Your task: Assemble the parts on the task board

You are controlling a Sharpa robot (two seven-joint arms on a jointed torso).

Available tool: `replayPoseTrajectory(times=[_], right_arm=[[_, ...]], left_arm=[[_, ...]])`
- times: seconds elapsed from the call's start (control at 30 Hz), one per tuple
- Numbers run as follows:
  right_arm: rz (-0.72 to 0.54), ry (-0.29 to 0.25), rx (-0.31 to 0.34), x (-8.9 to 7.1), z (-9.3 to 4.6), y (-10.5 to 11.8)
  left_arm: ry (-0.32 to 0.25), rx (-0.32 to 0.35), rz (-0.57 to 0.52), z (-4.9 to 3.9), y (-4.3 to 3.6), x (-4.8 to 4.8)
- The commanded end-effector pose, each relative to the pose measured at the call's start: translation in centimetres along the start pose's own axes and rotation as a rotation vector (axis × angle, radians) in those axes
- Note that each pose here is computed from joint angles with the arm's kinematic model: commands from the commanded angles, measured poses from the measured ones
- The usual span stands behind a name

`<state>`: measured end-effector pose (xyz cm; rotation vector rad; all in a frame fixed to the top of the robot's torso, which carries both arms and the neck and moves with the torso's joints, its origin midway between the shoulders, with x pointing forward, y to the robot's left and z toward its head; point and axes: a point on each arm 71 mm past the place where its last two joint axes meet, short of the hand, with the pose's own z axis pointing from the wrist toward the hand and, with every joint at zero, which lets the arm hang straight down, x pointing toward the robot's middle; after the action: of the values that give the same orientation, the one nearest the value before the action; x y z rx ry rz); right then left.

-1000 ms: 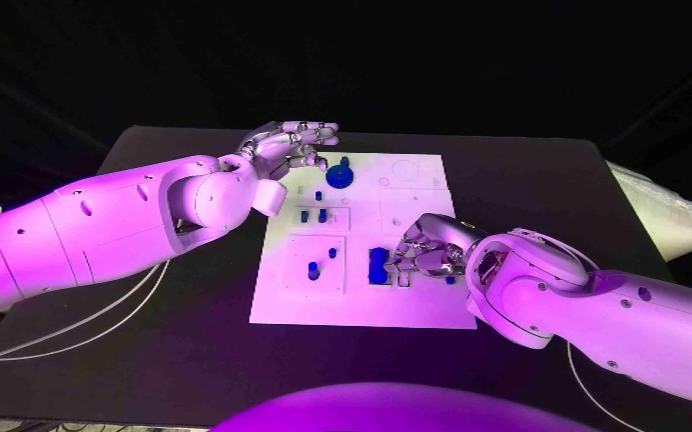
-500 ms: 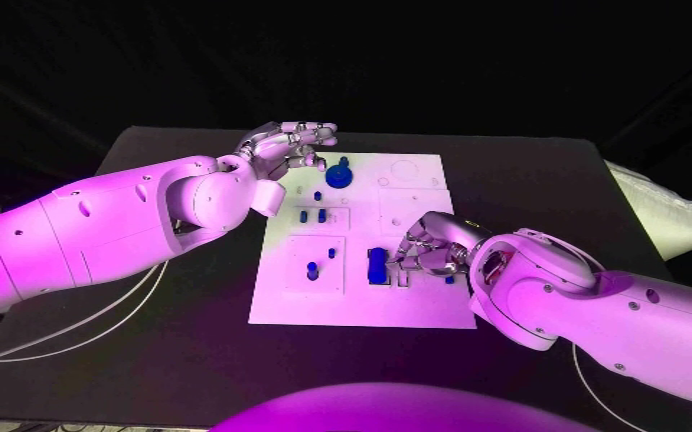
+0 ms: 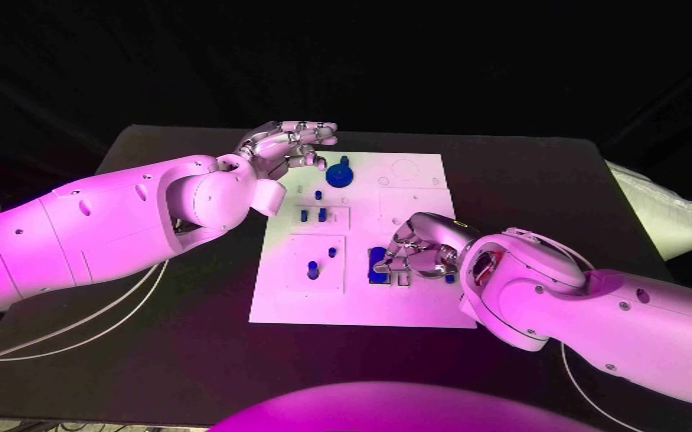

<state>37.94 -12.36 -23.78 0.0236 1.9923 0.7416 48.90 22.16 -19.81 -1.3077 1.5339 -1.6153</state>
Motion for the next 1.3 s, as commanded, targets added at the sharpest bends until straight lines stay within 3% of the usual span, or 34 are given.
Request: replayPoseTrajectory(times=[0.03,0.5,0.77,1.3], right_arm=[[-0.043,0.038,0.007,0.4,0.2,0.0],[-0.093,0.059,0.089,0.6,0.9,-0.9],[-0.15,0.071,0.099,0.7,0.7,-1.0],[-0.136,-0.022,0.075,-0.2,0.2,-1.3]], left_arm=[[0.024,0.003,-0.004,0.03,-0.02,0.29],[0.024,0.002,-0.004,0.03,-0.02,0.29],[0.024,0.001,-0.004,0.02,-0.02,0.26],[0.022,0.001,-0.003,-0.01,-0.02,0.16]])
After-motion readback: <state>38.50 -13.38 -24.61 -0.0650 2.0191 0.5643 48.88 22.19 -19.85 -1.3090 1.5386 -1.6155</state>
